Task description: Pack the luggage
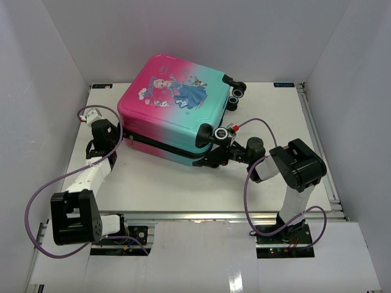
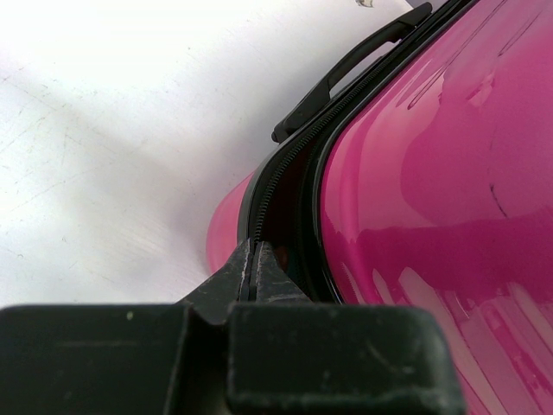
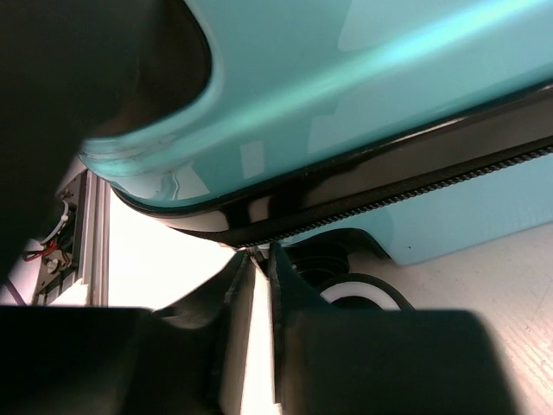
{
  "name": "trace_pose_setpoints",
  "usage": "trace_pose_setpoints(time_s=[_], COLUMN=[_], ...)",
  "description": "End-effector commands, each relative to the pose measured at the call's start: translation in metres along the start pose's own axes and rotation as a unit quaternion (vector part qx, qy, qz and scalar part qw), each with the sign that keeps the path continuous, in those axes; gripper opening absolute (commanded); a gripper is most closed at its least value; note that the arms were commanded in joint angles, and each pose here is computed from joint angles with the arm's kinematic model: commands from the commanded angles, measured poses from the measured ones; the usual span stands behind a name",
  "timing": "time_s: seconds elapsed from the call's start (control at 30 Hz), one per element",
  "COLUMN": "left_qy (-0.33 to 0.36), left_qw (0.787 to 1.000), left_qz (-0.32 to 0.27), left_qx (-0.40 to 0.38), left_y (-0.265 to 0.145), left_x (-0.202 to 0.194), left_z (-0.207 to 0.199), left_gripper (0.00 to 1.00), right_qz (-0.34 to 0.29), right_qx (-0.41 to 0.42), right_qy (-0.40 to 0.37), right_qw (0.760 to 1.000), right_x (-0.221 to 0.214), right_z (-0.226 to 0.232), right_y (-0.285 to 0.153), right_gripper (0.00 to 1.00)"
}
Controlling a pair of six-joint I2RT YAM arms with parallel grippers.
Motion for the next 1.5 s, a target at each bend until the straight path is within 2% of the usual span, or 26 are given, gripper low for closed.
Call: trace_pose_setpoints(time_s=[0.0,0.1,0.2,0.37,0.5,0.8,1.03,1.17,1.27,1.3,1.33,1.37,1.4,1.43,1.47], left_qy=[-0.02,-0.023,-0.022,-0.018,-0.018,-0.013,0.006,-0.007,-0.009,0.0,0.014,0.025,0.039,0.049,0.059], left_qw=[0.992,0.992,0.994,0.996,0.996,0.995,0.991,0.991,0.99,0.989,0.988,0.986,0.982,0.98,0.976], left_qz=[-0.066,-0.071,-0.07,-0.063,-0.074,-0.085,-0.111,-0.129,-0.132,-0.129,-0.125,-0.12,-0.106,-0.103,-0.098], left_qx=[-0.101,-0.098,-0.083,-0.068,-0.056,-0.043,-0.072,-0.042,-0.052,-0.069,-0.093,-0.116,-0.149,-0.166,-0.188], left_y=[-0.023,-0.024,-0.021,-0.015,-0.017,-0.019,-0.035,-0.038,-0.041,-0.045,-0.049,-0.052,-0.057,-0.06,-0.063], left_x=[0.036,0.037,0.036,0.033,0.036,0.037,0.055,0.062,0.065,0.068,0.071,0.074,0.074,0.079,0.085], left_z=[-0.037,-0.037,-0.034,-0.031,-0.029,-0.025,-0.039,-0.037,-0.04,-0.045,-0.051,-0.057,-0.064,-0.071,-0.08], left_gripper=[0.0,0.0,0.0,0.0,0.0,0.0,0.0,0.0,0.0,0.04,0.12,0.46,0.58,0.74,0.79], right_qz=[-0.226,-0.244,-0.271,-0.315,-0.329,-0.324,-0.304,-0.303,-0.3,-0.298,-0.295,-0.294,-0.293,-0.294,-0.293], right_qx=[0.033,0.008,-0.051,-0.175,-0.224,-0.256,-0.216,-0.222,-0.207,-0.198,-0.189,-0.183,-0.181,-0.181,-0.18], right_qy=[-0.22,-0.224,-0.221,-0.212,-0.201,-0.204,-0.222,-0.236,-0.241,-0.24,-0.24,-0.24,-0.238,-0.239,-0.239], right_qw=[0.948,0.944,0.935,0.908,0.895,0.888,0.901,0.896,0.9,0.902,0.905,0.907,0.908,0.907,0.908], right_x=[0.083,0.089,0.092,0.096,0.098,0.109,0.11,0.114,0.116,0.115,0.114,0.113,0.111,0.11,0.109], right_z=[0.018,0.019,0.024,0.016,0.005,-0.026,-0.024,-0.028,-0.027,-0.026,-0.025,-0.024,-0.024,-0.023,-0.023], right_y=[0.011,0.006,-0.012,-0.044,-0.055,-0.053,-0.052,-0.051,-0.049,-0.048,-0.047,-0.046,-0.046,-0.047,-0.048], right_gripper=[0.1,0.08,0.08,0.08,0.08,0.08,0.08,0.08,0.08,0.08,0.08,0.08,0.08,0.08,0.08])
Point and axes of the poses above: each gripper's point midway between its finger pads, its own y axis out along the fingers, its own z axis along the line the jaws close on, x = y × z, the point moved 9 cm from there along -y, back along the fingers, and after that the axes turned 6 degrees about -y, right-handed, at the moved point
